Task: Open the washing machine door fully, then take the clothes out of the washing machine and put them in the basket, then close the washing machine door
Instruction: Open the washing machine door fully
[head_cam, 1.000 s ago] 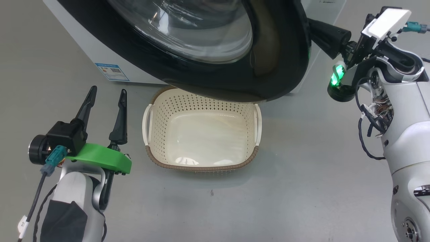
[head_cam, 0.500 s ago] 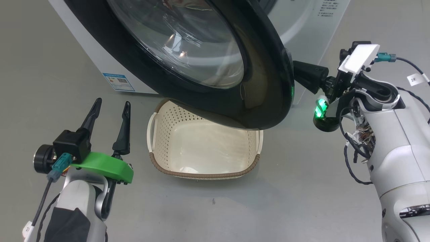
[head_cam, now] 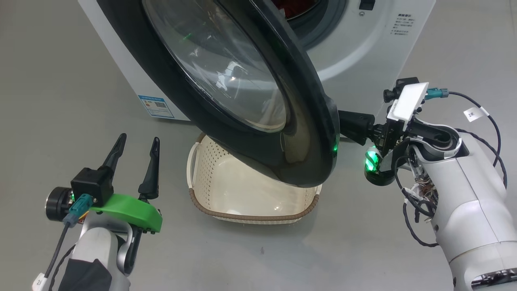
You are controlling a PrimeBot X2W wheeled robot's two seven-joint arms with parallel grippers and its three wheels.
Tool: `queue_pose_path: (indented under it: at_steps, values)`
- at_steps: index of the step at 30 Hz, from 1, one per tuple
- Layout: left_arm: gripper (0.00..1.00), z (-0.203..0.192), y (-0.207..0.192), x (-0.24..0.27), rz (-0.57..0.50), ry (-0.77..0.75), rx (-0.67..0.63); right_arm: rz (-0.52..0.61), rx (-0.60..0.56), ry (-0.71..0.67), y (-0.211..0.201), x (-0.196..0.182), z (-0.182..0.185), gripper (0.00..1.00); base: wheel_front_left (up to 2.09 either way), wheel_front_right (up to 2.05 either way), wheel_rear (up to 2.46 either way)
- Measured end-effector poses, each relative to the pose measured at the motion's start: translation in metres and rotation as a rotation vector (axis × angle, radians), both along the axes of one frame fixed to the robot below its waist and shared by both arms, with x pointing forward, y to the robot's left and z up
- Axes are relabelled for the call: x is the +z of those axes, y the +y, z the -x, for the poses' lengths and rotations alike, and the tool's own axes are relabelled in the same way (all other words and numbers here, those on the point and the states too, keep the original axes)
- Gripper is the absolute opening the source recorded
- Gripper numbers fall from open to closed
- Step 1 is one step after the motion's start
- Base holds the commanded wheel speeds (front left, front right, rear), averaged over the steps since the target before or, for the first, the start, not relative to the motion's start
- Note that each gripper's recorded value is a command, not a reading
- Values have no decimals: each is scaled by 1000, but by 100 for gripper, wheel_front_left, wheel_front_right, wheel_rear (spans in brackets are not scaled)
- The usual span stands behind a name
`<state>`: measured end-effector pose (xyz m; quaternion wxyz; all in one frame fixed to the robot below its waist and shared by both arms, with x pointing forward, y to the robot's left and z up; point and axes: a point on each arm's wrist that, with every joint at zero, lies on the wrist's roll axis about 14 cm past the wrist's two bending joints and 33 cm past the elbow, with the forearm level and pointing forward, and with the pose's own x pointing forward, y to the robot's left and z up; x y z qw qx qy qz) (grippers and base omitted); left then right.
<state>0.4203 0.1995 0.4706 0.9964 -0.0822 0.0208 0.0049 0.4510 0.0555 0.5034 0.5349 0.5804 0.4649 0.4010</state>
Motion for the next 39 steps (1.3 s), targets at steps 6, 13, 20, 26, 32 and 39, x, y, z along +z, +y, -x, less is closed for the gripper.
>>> queue_pose_path:
  at_steps: [6, 13, 20, 26, 32, 39]
  values:
    - [100, 7, 6, 1, -9, 2, 17, -45, 87, -16, 18, 10, 20, 0, 0, 0, 0]
    - [100, 15, 18, 5, -15, -2, 50, -76, 196, -15, 40, 12, 48, 0, 0, 0, 0]
    - [100, 26, 31, 6, -19, 1, 88, -108, 293, -12, 60, 16, 74, 0, 0, 0, 0]
    - [100, 38, 40, 2, -19, 17, 121, -129, 369, -11, 76, 20, 96, 0, 0, 0, 0]
    - [100, 49, 51, 1, -18, 24, 157, -143, 443, -14, 92, 24, 117, 0, 0, 0, 0]
    - [100, 57, 60, 1, -21, 28, 191, -153, 490, -16, 104, 27, 133, 0, 0, 0, 0]
